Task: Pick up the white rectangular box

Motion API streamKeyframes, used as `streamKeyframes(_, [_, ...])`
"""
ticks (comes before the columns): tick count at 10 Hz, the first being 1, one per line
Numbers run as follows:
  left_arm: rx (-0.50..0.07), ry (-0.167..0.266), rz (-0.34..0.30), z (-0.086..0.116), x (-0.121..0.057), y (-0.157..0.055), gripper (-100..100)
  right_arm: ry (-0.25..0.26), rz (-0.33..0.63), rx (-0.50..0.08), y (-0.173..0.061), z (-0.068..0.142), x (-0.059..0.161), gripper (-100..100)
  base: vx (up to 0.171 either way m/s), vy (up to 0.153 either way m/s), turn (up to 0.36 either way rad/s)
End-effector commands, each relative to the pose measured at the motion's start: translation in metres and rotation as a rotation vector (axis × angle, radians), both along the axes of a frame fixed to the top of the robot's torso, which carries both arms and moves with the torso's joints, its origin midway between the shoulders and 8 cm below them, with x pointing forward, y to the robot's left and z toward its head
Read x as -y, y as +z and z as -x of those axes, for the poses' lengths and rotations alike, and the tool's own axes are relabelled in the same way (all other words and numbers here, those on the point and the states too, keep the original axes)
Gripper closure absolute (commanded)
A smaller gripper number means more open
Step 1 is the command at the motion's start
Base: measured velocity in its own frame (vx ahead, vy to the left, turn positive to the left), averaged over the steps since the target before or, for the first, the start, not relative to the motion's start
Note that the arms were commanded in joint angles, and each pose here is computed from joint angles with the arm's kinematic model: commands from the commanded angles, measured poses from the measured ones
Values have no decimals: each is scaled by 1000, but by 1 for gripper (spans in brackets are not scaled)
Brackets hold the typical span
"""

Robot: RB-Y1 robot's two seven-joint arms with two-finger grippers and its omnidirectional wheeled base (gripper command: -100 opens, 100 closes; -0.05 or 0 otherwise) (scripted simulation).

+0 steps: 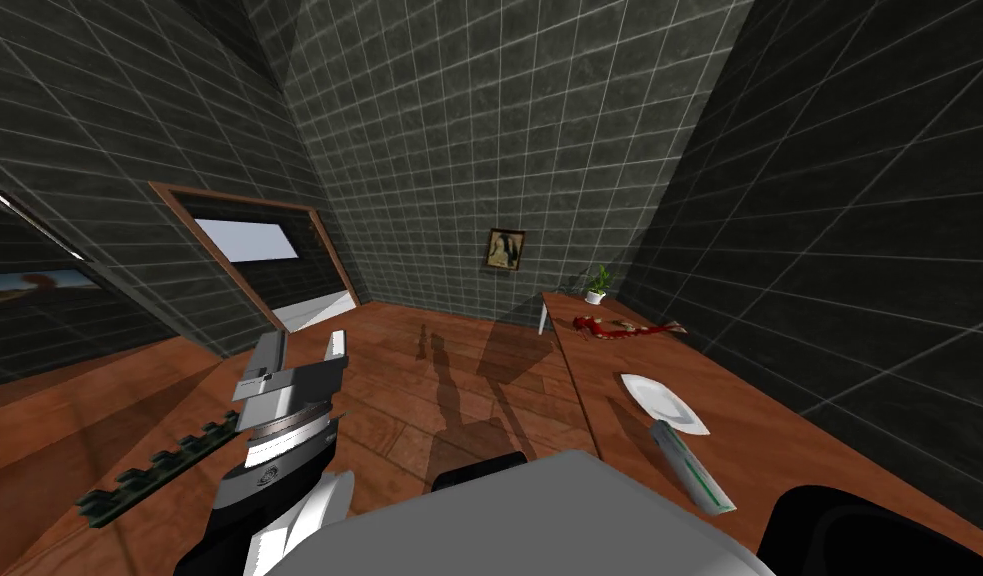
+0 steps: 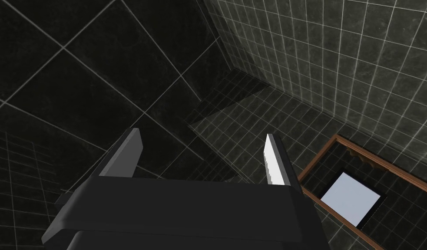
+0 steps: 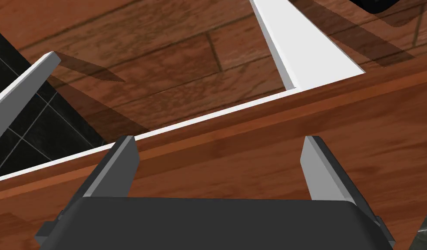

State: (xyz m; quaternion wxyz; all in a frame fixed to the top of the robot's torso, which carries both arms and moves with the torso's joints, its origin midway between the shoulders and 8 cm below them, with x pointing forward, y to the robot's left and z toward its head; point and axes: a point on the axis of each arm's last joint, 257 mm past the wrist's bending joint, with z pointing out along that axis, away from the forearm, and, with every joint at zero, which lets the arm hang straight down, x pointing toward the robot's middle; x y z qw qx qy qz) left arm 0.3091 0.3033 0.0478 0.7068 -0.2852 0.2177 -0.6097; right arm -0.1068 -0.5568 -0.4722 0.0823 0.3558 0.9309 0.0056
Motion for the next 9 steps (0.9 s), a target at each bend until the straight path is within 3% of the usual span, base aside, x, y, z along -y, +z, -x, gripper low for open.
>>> streamKeyframes(1, [0,0,0,0,0,0,0,35,33,-33,11,8,23,-100,103,-56,276])
streamKeyframes(2, [0,0,0,0,0,0,0,35,33,-33,11,8,23,-100,82,-50,78])
streamKeyframes(3, [0,0,0,0,0,0,0,75,62,-59,23,11,43,-100,101,-53,279])
streamKeyframes(6, [0,0,0,0,0,0,0,143,94,-81,41,4,68,-100,133,-95,301])
streamKeyframes(7, [0,0,0,0,0,0,0,128,89,-78,39,7,63,-100,57,-63,65])
streamKeyframes(8, [0,0,0,0,0,0,0,131,90,-77,40,5,64,0,12,-12,-4])
streamKeyframes(9, [0,0,0,0,0,0,0,126,90,-75,32,9,60,-100,4,-21,43])
